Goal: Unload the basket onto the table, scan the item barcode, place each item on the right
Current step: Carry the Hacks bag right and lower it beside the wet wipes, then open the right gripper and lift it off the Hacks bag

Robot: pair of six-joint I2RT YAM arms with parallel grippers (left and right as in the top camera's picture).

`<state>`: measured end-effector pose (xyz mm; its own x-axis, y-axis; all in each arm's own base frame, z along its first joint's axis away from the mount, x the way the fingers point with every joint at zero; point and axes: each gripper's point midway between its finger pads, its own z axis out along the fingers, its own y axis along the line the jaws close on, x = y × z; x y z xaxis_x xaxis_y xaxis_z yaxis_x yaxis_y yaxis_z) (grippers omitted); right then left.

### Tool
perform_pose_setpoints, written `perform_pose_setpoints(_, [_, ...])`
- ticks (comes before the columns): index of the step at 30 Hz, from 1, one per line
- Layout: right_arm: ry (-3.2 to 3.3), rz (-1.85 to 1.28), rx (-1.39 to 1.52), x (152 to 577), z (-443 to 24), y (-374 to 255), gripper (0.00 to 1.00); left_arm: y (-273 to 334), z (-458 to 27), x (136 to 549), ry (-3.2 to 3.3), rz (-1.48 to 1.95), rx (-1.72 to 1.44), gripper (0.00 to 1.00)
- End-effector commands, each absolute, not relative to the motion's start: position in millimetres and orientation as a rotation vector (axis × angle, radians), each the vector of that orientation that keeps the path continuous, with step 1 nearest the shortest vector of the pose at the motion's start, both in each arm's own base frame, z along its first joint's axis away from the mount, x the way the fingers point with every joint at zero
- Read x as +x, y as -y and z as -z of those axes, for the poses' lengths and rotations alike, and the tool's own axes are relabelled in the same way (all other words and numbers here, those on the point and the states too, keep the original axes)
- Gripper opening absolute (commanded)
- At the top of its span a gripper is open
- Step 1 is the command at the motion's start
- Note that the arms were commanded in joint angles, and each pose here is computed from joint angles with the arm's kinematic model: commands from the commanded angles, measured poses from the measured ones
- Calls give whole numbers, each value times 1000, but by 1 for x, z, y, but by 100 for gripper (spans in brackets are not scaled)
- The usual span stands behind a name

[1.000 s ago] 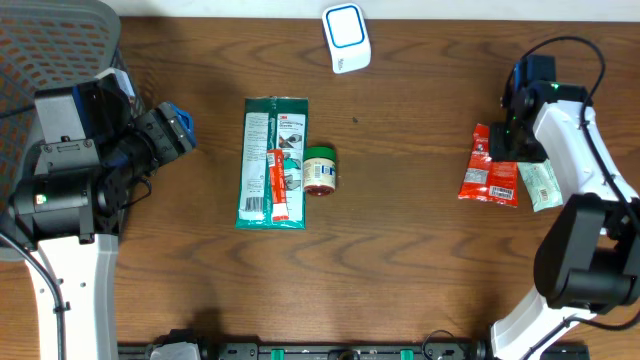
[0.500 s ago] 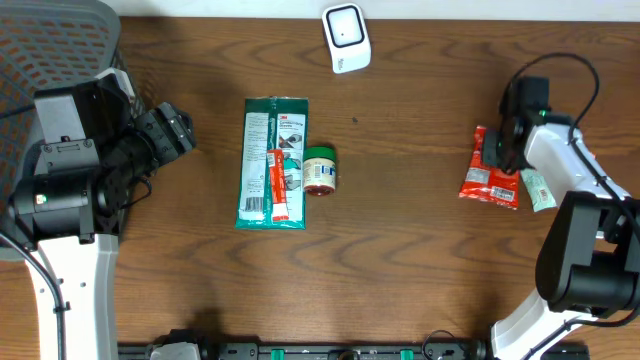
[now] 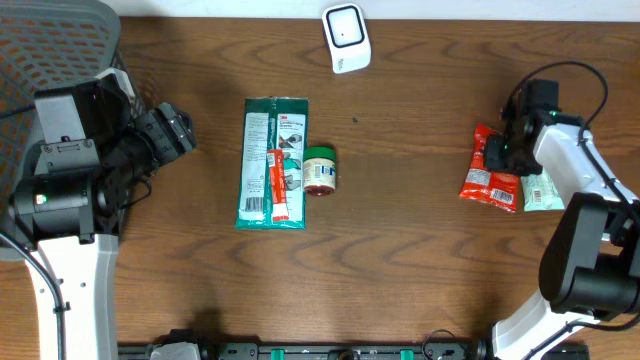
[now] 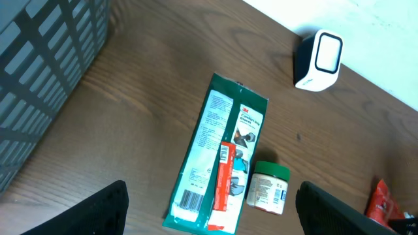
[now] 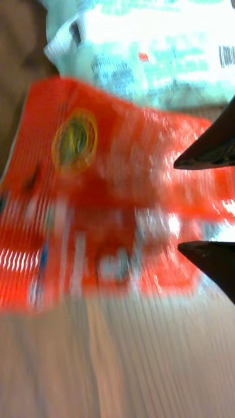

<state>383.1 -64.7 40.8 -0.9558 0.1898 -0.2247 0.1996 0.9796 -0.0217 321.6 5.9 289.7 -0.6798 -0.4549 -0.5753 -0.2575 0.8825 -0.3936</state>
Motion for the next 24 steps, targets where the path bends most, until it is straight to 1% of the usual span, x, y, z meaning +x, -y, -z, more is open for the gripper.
perform_pose_setpoints(1, [-2789,-241,215,402,-90,24,33,-7,-291,322,-2343,367,-505,82])
perform_pose_setpoints(4, [-2797,-329,170,398,-93,4,33,-7,-291,322,-2343,367,-505,82])
perform_pose_setpoints(10, [-2861,-335,95,384,-65,-23,34,-7,-291,322,-2343,367,-505,82])
perform_pose_setpoints(13, [-2865,-254,65,382,-45,-24,36,-7,-291,322,-2344,367,-505,82])
perform_pose_setpoints(17, [-2823,-150,60,384,-24,-18,37,-7,-291,322,-2343,367,-505,83])
perform_pose_setpoints(24, [-2800,100,160,381,-12,15,37,-7,-291,322,-2343,367,-505,82])
